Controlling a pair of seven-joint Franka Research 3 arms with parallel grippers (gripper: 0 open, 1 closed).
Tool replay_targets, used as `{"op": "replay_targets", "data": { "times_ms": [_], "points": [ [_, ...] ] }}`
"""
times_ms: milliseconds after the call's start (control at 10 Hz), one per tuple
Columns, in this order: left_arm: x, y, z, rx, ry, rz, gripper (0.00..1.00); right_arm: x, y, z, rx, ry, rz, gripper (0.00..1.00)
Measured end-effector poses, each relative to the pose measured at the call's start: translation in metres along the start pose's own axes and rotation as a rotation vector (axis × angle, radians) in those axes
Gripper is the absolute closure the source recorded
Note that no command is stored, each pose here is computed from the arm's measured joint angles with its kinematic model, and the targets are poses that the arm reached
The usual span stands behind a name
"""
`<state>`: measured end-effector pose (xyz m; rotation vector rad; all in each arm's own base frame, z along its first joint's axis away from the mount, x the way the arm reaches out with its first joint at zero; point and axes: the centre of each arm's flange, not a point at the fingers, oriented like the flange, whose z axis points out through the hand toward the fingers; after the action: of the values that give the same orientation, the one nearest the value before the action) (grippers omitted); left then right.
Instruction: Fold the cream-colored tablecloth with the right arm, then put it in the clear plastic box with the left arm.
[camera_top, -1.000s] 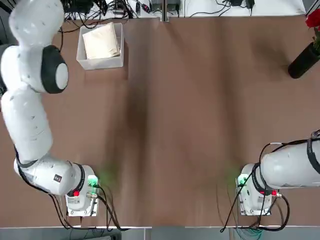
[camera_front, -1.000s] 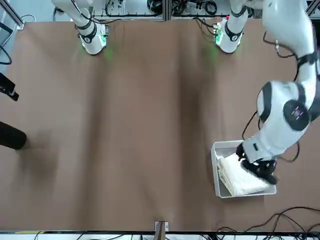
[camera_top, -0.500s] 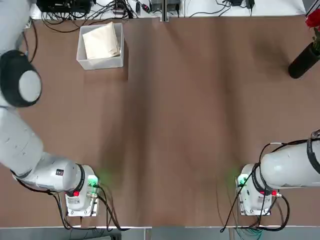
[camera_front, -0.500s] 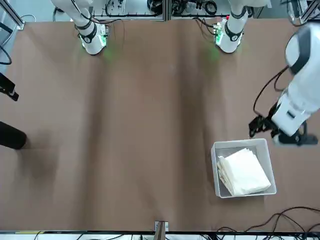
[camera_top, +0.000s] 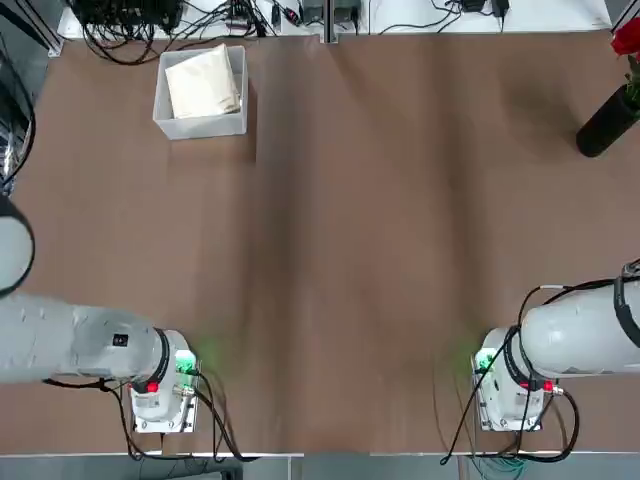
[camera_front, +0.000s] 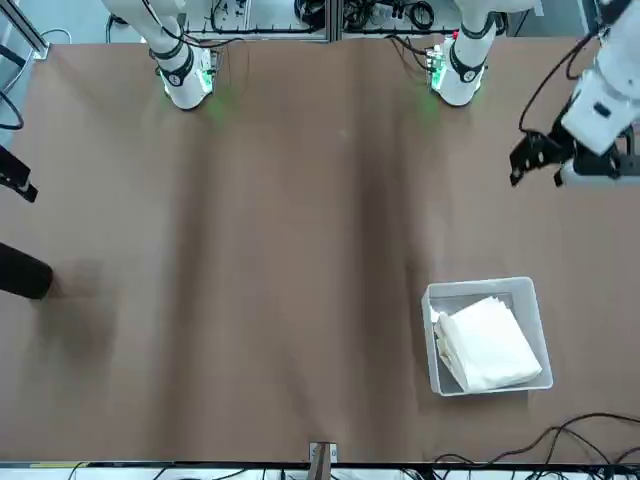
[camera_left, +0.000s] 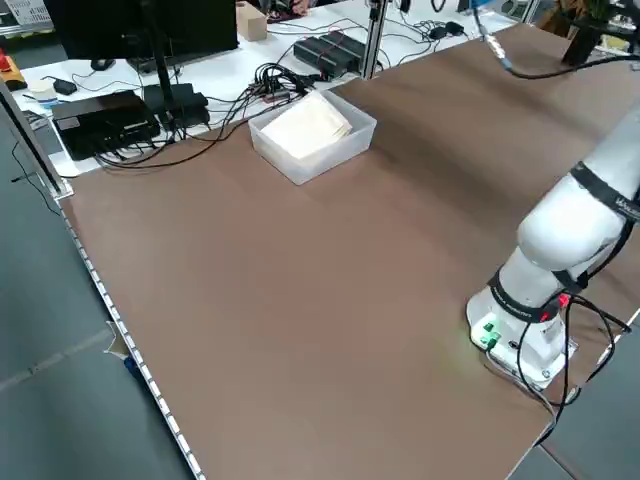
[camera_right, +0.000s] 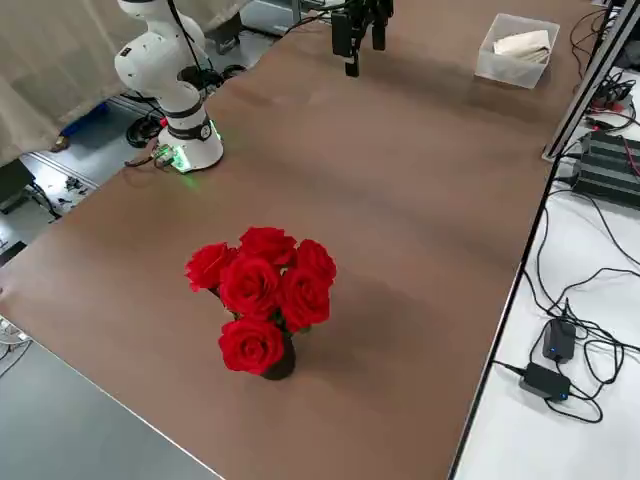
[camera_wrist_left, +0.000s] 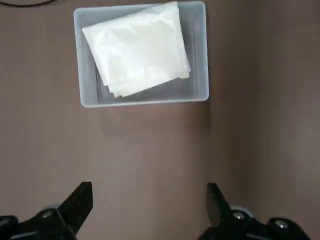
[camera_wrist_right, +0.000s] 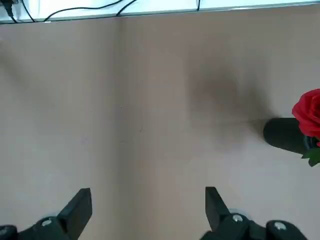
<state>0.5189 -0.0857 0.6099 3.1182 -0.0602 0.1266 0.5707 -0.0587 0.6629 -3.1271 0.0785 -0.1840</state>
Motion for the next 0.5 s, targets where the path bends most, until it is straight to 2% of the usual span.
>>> {"op": "replay_targets", "data": {
  "times_ms": [500],
  "points": [
    [0.001, -0.020, 0.012, -0.044, -0.025, 0.005, 0.00, 0.000, 0.000, 0.000, 0.000, 0.001, 0.000, 0.00]
  ]
}}
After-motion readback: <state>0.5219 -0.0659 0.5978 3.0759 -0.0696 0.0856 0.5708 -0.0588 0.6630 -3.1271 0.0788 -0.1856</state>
